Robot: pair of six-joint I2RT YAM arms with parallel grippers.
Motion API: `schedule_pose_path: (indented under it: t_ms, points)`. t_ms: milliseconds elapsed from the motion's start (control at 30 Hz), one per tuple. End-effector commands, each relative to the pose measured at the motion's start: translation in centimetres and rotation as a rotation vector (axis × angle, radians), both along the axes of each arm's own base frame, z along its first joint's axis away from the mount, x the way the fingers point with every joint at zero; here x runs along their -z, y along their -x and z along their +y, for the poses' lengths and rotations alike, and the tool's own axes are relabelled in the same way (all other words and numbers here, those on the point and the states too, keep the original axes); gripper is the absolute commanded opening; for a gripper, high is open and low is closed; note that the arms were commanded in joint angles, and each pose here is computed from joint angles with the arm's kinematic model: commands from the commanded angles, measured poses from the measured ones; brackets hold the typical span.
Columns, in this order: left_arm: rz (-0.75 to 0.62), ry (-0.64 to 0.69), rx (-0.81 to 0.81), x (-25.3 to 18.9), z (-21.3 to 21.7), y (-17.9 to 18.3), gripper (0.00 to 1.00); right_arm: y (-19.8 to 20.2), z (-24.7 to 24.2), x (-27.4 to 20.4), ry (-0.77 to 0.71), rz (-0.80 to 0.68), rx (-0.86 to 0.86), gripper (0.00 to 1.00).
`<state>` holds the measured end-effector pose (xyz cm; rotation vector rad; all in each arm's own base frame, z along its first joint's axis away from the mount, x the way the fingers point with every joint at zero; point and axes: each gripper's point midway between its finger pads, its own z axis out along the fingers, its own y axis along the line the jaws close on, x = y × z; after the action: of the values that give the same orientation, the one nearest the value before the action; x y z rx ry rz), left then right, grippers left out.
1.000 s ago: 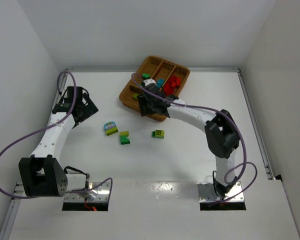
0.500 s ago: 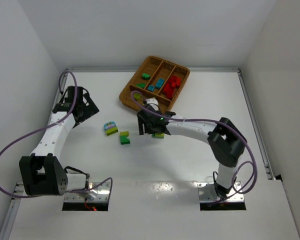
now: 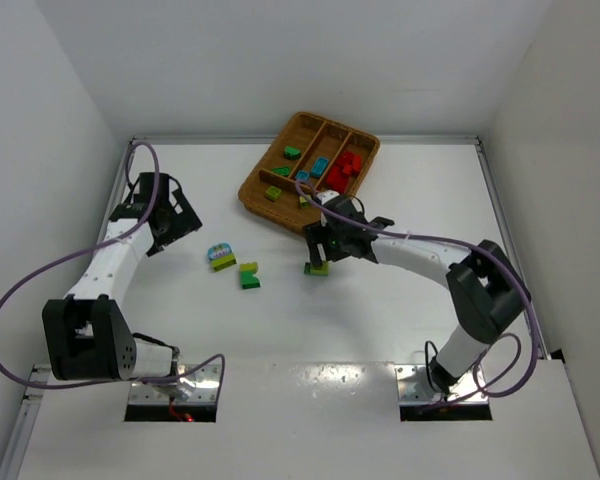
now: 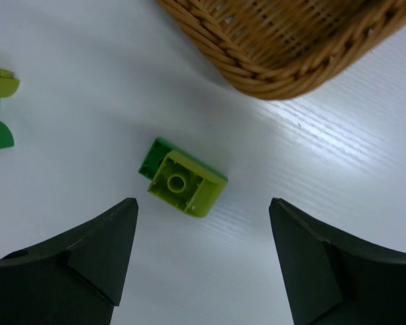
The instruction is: Sort the legos into containers by color
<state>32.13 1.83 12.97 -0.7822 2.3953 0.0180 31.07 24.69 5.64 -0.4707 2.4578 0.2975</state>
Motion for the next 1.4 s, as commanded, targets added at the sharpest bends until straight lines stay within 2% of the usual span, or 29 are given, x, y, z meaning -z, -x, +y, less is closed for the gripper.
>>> schedule_pose_path:
  t_ms: [0,167,400,567,700,900,1167,1367]
  points:
    - [-0.024,-0.002,0.019,-0.4,-0.2,-0.6,1.0,-0.5,2.5,0.2,-0.084,-0.005,-0.149,0.8]
    - [-0.024,-0.002,0.019,-0.4,-0.2,-0.6,1.0,-0.8,4.3,1.1,-0.139,0.039,-0.207,0.8]
    - [-0.024,-0.002,0.019,-0.4,-0.2,-0.6,1.0,1.1,5.1,2.0,-0.132,0.085,-0.251,0.78]
    - [-0.024,-0.002,0.019,-0.4,-0.2,-0.6,1.0,1.9,3.5,2.2,-0.026,0.058,-0.227,0.7]
    - [-0.024,0.005,0.025,-0.4,-0.4,-0.6,1.0,1.9,3.0,2.7,0.043,0.043,-0.228,0.59]
    - [-0.015,0.006,0.025,-0.1,-0.4,-0.4,1.0,1.8,3.7,3.3,0.12,0.015,-0.264,0.55]
    - [-0.023,0.034,0.058,-0.1,-1.1,-0.6,1.0,1.0,4.4,2.8,0.133,-0.033,-0.253,0.5]
    - [-0.042,0.065,0.15,-0.2,-2.5,-1.0,1.0,0.2,5.4,2.6,0.119,-0.039,-0.258,0.39]
